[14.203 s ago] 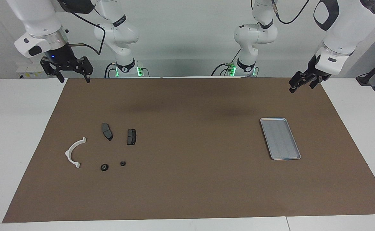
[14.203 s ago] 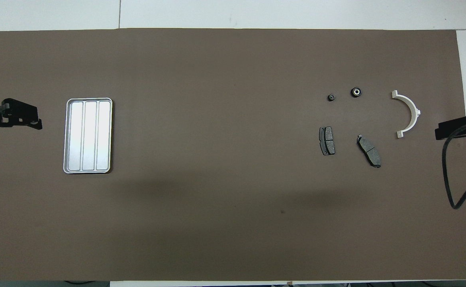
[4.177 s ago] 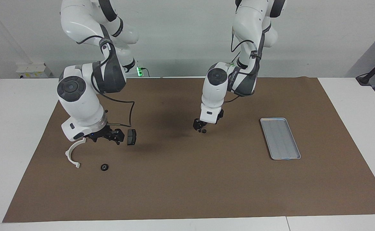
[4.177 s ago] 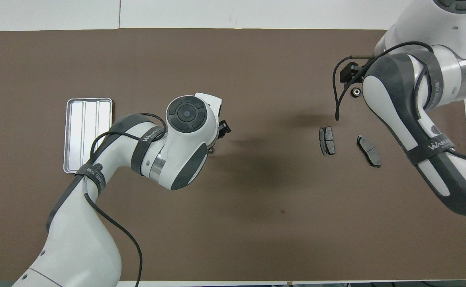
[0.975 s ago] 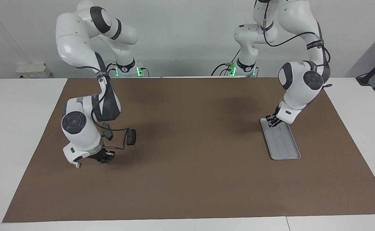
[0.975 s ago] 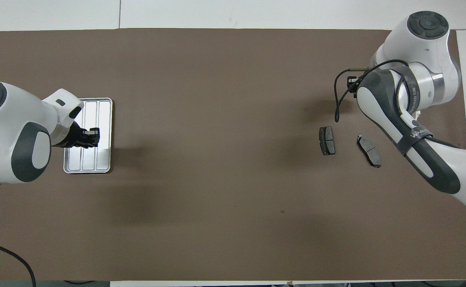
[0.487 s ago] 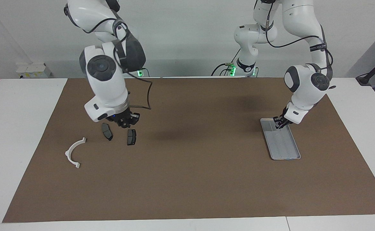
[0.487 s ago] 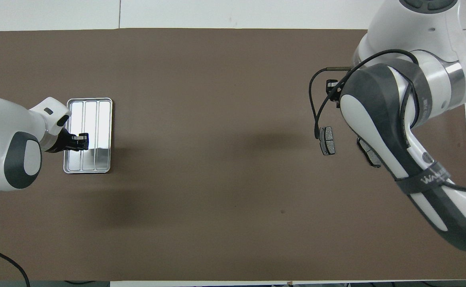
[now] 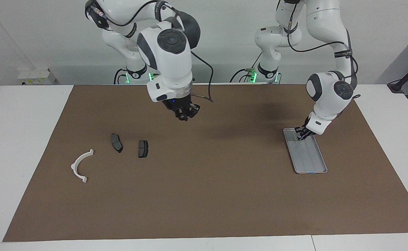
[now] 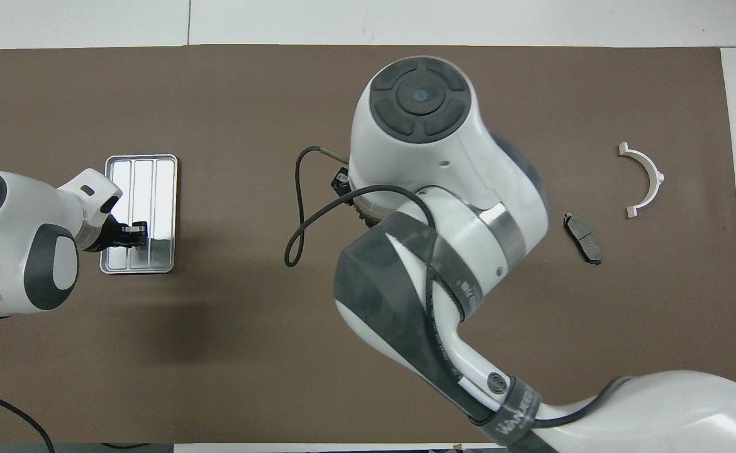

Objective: Pick bearing gear from pile to tray

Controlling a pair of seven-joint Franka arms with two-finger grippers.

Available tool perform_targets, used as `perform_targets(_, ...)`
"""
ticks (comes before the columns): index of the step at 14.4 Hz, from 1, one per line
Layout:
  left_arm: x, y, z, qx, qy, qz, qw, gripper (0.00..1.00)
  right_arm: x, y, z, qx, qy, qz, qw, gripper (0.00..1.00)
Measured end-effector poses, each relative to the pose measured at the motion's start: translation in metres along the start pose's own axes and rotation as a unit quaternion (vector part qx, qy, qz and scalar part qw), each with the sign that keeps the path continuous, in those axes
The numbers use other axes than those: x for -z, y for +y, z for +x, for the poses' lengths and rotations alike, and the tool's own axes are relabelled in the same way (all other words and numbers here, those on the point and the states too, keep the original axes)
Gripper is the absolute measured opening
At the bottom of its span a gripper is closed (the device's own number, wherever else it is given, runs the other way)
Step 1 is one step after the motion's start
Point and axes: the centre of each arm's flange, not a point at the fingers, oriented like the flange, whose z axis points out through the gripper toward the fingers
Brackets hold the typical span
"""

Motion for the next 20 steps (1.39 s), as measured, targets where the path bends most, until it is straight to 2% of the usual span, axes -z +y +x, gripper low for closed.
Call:
perform_targets(2,-0.005,0.001,-0.003,-0.001,0.003,0.000,1.000,0.24,-0.039,-0.020,-0.015,-0.009,-0.007,0.015,1.000,0.36)
perform_targets(5,-0.008,0.001,-0.004,-0.001,0.005,0.000,1.000,0.34,-0.094,-0.029,-0.014,-0.011,-0.014,0.022,1.000,0.36)
perform_targets(8,-0.002,0.002,0.000,-0.002,0.009,-0.001,1.000,0.66,-0.150,-0.042,-0.018,-0.019,0.012,0.018,1.000,0.36)
perform_targets(11,0.017,0.008,0.011,0.000,0.014,-0.002,1.000,0.99,-0.194,-0.051,-0.018,-0.012,0.012,0.028,0.999,0.36)
perform_targets(14,0.027,0.023,0.016,0.010,0.023,-0.004,1.000,1.00,-0.218,-0.051,-0.013,-0.008,0.017,0.034,0.999,0.36)
perform_targets(20,0.038,0.066,0.017,0.041,0.035,-0.008,0.998,1.00,-0.230,-0.047,-0.011,-0.004,0.024,0.049,0.999,0.36)
